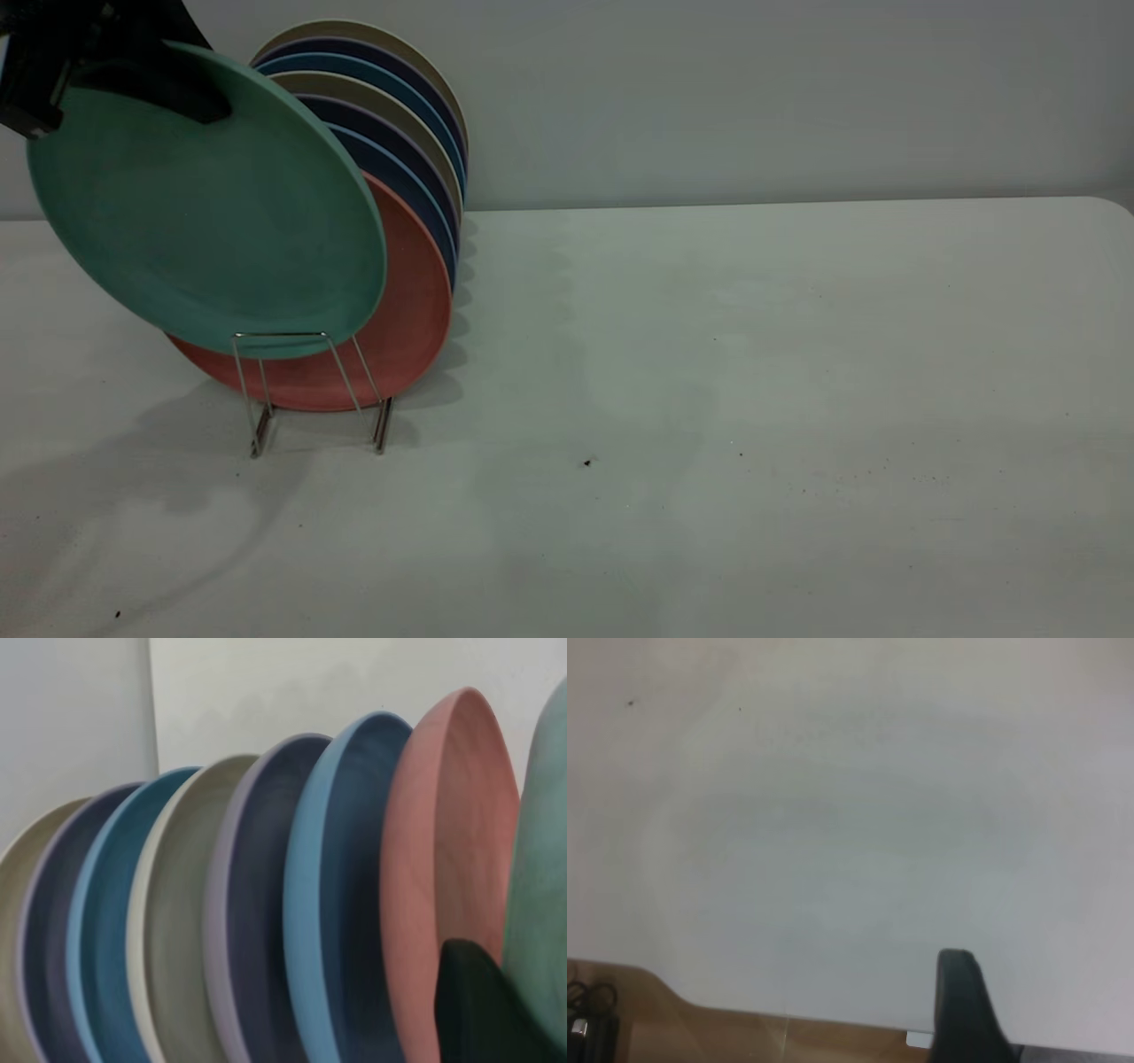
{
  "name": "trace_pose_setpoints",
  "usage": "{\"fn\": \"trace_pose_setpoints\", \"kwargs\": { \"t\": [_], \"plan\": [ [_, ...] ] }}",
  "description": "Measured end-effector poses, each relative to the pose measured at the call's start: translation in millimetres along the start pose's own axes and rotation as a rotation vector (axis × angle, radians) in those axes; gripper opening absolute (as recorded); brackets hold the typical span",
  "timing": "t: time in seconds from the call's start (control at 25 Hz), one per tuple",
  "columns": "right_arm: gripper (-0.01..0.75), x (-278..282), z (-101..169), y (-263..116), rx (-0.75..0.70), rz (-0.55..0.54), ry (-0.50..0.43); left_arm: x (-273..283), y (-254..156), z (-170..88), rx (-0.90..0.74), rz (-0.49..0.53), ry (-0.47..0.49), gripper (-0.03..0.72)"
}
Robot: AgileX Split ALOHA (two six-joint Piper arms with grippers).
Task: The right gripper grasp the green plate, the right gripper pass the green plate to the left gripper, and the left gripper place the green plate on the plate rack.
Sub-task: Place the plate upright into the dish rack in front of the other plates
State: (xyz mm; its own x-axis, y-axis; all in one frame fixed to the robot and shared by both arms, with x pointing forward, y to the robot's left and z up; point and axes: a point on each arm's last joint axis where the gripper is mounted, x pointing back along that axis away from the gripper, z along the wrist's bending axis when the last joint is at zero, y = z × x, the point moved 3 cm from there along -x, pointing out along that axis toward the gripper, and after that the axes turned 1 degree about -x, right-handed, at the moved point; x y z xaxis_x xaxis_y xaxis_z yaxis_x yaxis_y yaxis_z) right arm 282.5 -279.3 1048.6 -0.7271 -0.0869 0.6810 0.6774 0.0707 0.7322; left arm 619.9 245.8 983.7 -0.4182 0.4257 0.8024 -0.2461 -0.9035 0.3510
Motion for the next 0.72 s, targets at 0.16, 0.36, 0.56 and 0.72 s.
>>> {"fn": "trace_pose_setpoints", "kwargs": {
  "t": [0.16,0.36,0.56,0.72],
  "plan": [
    [0.483,0.0,0.0,0.0,-0.003,0.0,0.0,-4.8,-2.0,-1.8,0.007,-0.002,-0.014,0.104],
    [0.483,0.0,0.0,0.0,-0.003,0.0,0.0,-6.7,-2.6,-2.7,0.013,-0.004,-0.022,0.135],
    [0.483,0.2,0.1,-0.1,-0.003,-0.002,0.0,-6.7,-1.9,-4.0,0.033,-0.01,-0.032,0.252],
    [0.483,0.2,0.1,-0.1,-0.003,-0.002,0.0,-6.6,-1.4,-4.8,0.042,-0.013,-0.04,0.327]
  ]
}}
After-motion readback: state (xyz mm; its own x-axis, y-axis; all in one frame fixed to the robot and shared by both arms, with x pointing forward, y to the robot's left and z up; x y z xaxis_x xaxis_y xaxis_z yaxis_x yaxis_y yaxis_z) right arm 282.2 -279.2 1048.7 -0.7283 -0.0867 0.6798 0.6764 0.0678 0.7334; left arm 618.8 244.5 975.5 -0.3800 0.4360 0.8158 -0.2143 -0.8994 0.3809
